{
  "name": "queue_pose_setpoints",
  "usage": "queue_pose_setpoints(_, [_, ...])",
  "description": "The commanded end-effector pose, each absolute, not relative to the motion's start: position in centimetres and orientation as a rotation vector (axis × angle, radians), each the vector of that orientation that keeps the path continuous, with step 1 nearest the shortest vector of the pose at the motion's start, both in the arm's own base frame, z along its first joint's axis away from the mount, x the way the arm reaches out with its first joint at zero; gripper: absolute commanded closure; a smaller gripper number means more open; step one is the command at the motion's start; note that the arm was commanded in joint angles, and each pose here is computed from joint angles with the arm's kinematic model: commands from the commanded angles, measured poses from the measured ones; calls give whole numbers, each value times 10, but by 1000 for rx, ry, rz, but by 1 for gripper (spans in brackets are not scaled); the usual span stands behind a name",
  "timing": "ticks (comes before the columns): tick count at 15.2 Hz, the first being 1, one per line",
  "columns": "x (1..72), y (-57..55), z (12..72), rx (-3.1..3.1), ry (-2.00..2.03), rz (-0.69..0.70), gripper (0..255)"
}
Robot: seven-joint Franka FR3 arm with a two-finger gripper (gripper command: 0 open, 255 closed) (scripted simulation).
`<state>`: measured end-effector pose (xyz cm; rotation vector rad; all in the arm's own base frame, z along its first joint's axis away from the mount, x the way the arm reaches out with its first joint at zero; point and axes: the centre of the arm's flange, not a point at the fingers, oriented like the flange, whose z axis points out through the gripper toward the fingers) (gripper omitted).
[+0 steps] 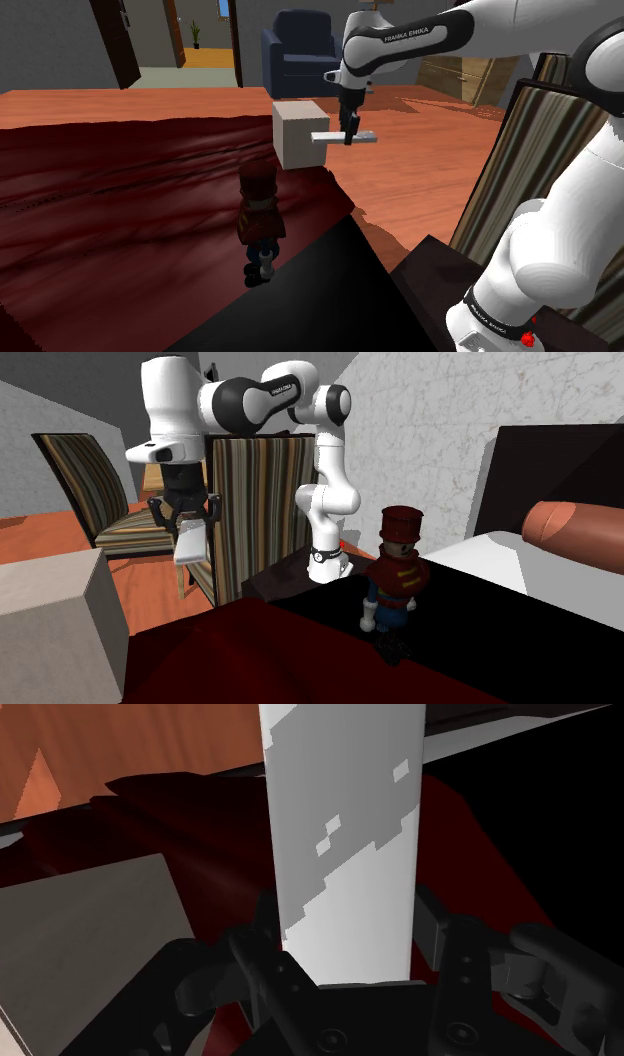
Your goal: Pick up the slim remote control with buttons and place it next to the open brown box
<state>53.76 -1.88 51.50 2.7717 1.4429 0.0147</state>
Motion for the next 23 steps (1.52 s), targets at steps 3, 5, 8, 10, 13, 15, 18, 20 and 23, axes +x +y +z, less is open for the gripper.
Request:
queue_pose_setpoints(3, [539,-18,495,2771,1443,16,255])
queue_pose_setpoints(5, [539,-18,484,2771,1443,16,255])
queue_pose_setpoints(8, [539,-18,468,2771,1443,16,255])
queue_pose_setpoints(10, [539,-18,458,2771,1443,16,255])
queue_pose_setpoints(13, [539,-18,442,2771,1443,16,255])
queue_pose_setpoints(15, [539,-18,431,2771,1443,16,255])
queue_pose_setpoints(18, [539,-18,415,2771,1443,16,255])
queue_pose_setpoints(20, [539,-18,405,2771,1443,16,255])
queue_pose_setpoints(23, [539,-18,389,2771,1443,16,255])
